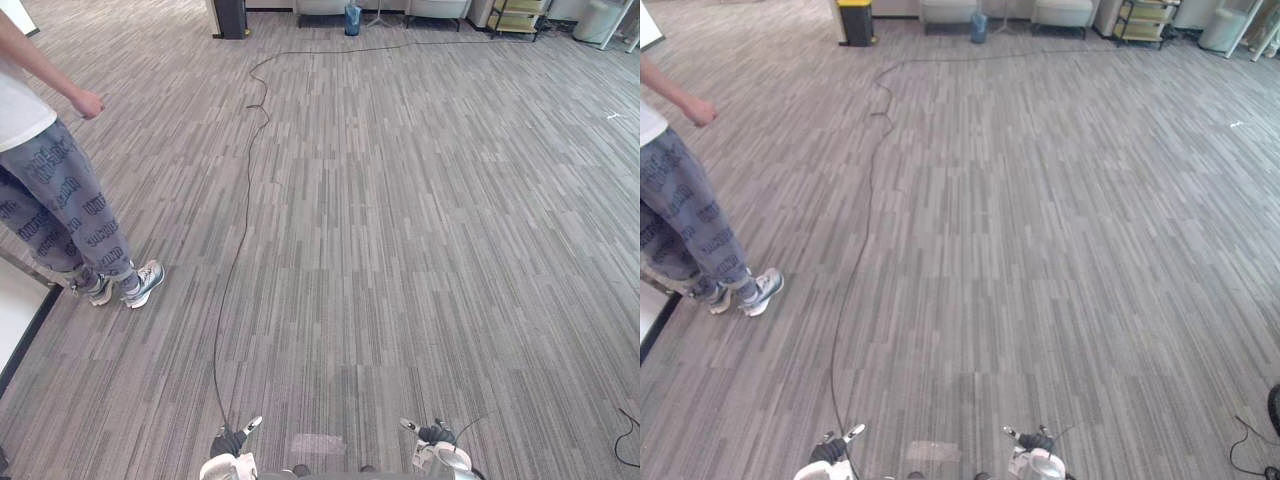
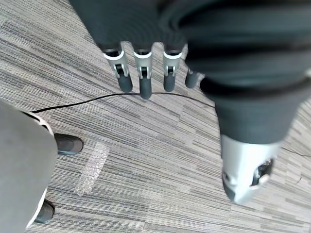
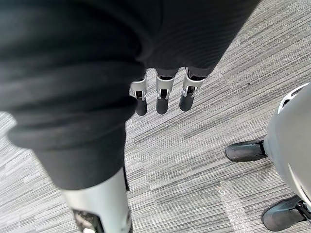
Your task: Pick up cushions and gather them together orderly.
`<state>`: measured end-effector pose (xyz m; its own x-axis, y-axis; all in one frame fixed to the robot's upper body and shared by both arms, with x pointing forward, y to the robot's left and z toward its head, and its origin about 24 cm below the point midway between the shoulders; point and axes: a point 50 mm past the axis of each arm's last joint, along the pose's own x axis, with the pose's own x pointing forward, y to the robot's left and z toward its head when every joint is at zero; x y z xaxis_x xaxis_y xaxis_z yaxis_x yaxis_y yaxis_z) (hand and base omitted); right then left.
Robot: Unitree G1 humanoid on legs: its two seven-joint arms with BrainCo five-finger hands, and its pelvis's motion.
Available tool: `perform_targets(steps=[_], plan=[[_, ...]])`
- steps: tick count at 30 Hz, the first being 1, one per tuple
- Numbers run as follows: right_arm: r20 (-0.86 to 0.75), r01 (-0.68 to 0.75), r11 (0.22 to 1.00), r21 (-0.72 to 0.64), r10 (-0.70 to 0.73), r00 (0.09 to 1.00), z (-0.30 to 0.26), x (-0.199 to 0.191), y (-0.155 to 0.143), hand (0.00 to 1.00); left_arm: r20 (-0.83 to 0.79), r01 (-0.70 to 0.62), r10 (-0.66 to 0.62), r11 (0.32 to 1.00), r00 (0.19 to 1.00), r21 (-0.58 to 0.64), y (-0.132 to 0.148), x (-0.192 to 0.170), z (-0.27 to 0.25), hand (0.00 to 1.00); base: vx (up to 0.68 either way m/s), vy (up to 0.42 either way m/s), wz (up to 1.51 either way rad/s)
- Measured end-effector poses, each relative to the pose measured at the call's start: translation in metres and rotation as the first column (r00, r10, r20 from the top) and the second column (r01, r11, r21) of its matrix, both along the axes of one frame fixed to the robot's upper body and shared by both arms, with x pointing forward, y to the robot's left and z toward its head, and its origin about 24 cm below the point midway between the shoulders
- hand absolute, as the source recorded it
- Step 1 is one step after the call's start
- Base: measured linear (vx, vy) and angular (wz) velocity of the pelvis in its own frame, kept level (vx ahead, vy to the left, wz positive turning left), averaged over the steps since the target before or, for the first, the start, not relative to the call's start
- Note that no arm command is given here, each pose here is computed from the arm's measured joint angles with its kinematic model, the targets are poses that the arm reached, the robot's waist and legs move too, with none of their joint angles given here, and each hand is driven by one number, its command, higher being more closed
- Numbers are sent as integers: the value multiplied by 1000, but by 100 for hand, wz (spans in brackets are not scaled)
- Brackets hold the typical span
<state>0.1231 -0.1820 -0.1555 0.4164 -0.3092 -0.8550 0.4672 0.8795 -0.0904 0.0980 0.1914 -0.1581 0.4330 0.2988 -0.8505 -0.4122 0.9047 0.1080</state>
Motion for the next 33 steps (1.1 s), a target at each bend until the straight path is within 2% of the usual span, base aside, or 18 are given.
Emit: perform_targets(steps=[10,15,22,26,28,29,33], plan=[[37,5,1000,1,-5,999,4,9,0,0,29,-37,37,999,999,4,7,11,4,0,19,-23,4],[75,9,1000,-24,-7,997,9,11,-4,0,119,-148,148,989,982,-9,15,23,14,0,125,-44,6],[53,-6,999,-31,8,999,7,9,-6,0,197,-151,150,989,969,-8,18,36,22,0,412,181,-16],[19,10,1000,26,-11,1000,1,0,11,0,239,-159,153,987,959,4,27,45,28,0,762,363,-12],[11,19,999,26,-20,1000,0,-3,10,0,233,-136,128,990,964,21,31,44,28,0,556,248,-17],[27,22,1000,16,-22,999,2,-2,7,0,190,-62,53,997,980,41,27,41,24,0,451,216,-7],[97,-5,1000,-12,6,995,10,8,2,0,150,-5,-1,999,989,36,20,43,20,0,577,122,15]])
